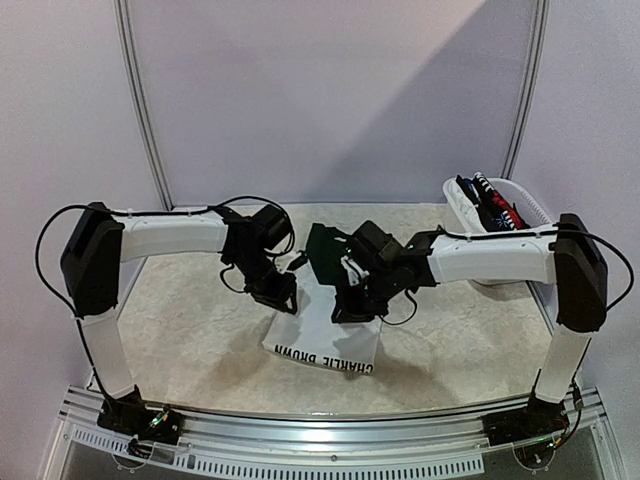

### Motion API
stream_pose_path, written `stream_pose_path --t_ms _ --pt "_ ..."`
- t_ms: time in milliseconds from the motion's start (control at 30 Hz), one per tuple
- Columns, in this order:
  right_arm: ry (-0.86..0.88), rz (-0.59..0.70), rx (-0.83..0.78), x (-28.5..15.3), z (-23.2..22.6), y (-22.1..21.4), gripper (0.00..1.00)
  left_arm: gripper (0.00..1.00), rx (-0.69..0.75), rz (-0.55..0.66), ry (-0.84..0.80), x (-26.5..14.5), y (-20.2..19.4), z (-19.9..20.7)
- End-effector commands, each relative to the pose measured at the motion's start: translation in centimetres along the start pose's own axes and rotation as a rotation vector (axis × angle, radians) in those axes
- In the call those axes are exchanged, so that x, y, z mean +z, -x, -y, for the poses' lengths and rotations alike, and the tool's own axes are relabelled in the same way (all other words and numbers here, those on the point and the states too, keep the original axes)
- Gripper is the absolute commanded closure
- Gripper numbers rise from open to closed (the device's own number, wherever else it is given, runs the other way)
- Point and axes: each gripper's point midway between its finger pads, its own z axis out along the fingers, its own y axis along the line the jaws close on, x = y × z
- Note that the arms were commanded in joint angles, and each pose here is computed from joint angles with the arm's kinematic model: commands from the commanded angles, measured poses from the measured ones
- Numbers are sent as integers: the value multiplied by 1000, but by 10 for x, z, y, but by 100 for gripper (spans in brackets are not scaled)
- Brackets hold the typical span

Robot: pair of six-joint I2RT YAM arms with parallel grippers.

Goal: Fold and stack the mixed laundry pile
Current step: Smooth out the 2/3-rectangle-folded T-shirt at the center of the board.

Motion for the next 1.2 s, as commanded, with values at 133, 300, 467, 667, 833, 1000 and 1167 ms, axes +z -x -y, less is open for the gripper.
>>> stream_pose_path --t_ms 133,300,467,667,833,1000,1167 --pt "65 -133 22 37 3 -46 89 74 42 -94 -115 18 -44 16" --pt "25 -170 58 45 23 -70 90 75 19 -121 -104 32 -59 8" --pt "-25 -191 107 48 45 -88 91 76 -6 -157 -83 46 -74 -3" --pt "-68 -208 131 46 62 -102 92 77 -33 -171 -69 55 -85 -10" --pt "-97 -227 149 44 75 -116 93 77 -50 -175 -60 57 -89 -11" --pt "-125 -230 168 37 86 -125 93 78 -67 -179 -52 58 -94 -14" --pt "-143 -227 179 30 93 -130 93 79 -96 -180 -31 60 -101 -19"
